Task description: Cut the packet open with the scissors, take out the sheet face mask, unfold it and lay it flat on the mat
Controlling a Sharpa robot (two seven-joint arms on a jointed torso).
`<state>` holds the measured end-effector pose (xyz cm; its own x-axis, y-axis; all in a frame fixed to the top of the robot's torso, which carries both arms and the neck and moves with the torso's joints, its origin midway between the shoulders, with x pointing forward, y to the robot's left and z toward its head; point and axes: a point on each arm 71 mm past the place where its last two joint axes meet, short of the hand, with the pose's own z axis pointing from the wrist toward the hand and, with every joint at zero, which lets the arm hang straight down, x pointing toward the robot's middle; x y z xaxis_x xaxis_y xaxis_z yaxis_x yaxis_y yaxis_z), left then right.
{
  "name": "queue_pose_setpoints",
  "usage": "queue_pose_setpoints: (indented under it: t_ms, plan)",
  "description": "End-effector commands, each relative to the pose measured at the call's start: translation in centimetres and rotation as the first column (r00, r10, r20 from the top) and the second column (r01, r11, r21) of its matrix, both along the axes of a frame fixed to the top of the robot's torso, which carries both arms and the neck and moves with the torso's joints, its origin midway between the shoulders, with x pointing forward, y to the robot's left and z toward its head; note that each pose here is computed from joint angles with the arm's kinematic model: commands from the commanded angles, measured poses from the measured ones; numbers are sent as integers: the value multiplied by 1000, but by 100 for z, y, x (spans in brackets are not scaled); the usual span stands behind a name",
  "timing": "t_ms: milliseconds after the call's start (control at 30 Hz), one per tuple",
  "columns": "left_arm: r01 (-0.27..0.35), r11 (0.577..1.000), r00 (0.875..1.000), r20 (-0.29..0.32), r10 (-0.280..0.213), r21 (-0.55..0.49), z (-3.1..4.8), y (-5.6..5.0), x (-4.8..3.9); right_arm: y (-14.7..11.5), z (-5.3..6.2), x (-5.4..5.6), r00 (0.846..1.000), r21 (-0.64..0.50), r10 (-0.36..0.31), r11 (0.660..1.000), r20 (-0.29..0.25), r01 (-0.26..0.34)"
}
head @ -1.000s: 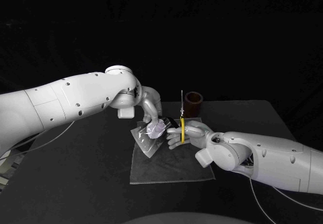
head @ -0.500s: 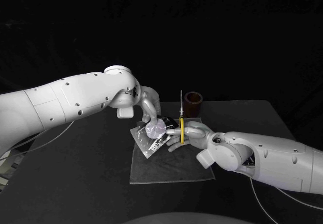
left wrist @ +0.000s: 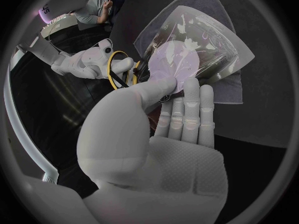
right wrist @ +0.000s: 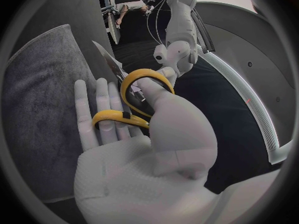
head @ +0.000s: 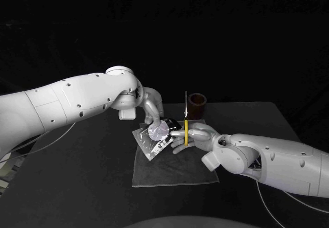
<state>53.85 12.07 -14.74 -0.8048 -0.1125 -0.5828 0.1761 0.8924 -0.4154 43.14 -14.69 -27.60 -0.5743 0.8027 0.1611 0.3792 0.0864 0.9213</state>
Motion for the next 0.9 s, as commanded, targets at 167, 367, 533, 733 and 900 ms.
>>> queue_pose_setpoints:
  t_ms: [167,367,533,733,900]
  plan:
    - [21,1000,1000,-11,-21,-7,1,-46,-23,50,18,34,999,9,-16,1000,28,15]
    - [25,1000,1000,-10,-25,-9,2,-66,-28,80,7,57,999,4,-21,1000,29,21]
    - [27,1000,1000,-9,-28,-11,3,-81,-34,87,-3,82,999,-5,-41,999,32,41]
    - [25,1000,1000,-12,-25,-19,4,-86,-37,64,-8,106,997,-16,-70,997,41,70]
    - [23,999,1000,-12,-24,-26,6,-92,-39,53,-9,115,996,-25,-80,996,49,81]
